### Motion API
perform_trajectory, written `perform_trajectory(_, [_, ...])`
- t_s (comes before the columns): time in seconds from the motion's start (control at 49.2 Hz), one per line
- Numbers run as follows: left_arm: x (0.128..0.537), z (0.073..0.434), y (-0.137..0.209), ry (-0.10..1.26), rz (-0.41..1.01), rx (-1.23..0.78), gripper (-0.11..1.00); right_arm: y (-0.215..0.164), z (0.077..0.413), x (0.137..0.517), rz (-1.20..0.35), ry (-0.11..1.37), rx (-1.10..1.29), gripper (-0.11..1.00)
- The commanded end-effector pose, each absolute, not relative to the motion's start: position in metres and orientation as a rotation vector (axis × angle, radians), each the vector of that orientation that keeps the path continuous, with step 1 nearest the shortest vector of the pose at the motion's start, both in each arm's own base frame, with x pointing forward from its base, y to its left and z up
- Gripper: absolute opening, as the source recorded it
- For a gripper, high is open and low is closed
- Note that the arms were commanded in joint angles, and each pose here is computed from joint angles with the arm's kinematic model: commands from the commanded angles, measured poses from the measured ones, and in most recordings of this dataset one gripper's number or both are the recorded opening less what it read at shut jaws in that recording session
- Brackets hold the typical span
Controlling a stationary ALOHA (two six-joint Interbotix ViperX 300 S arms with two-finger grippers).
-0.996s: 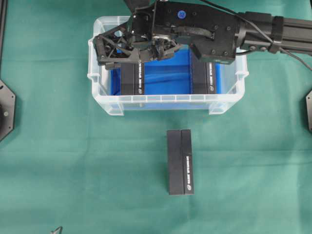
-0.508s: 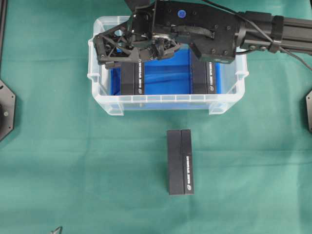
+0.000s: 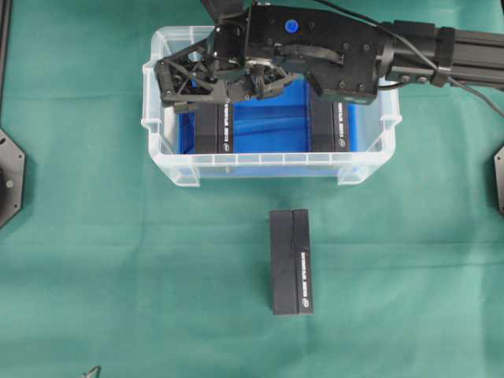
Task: Take the box out of the case with the right arm.
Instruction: 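Lower the open right gripper around the left black D435i box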
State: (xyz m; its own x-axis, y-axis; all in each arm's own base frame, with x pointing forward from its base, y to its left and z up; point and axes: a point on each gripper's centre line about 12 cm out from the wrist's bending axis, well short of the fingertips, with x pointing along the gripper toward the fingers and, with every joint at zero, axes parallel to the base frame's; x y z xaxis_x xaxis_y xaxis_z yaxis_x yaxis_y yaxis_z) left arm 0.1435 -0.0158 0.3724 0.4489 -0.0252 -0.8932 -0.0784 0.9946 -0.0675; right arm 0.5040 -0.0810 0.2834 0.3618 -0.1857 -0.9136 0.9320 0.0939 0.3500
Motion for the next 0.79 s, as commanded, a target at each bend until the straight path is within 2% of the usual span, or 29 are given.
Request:
perform_trajectory(0.0, [0.145,0.376,-0.015,1.091,0.037,-0.107,0.02,-0.082,0.293,0.502,-0.966,0.793,1.18,0.93])
perform_trajectory(0.549, [0.145,0.376,-0.015,1.093,0.039,-0.113,0.02,-0.088,0.227,0.512,-0.991,0.818,1.186,0.93])
perform_trajectory(0.772, [0.145,0.375,-0.015,1.093,0.039,-0.113,0.02,-0.09,0.21,0.519,-0.988,0.819,1.191,0.93])
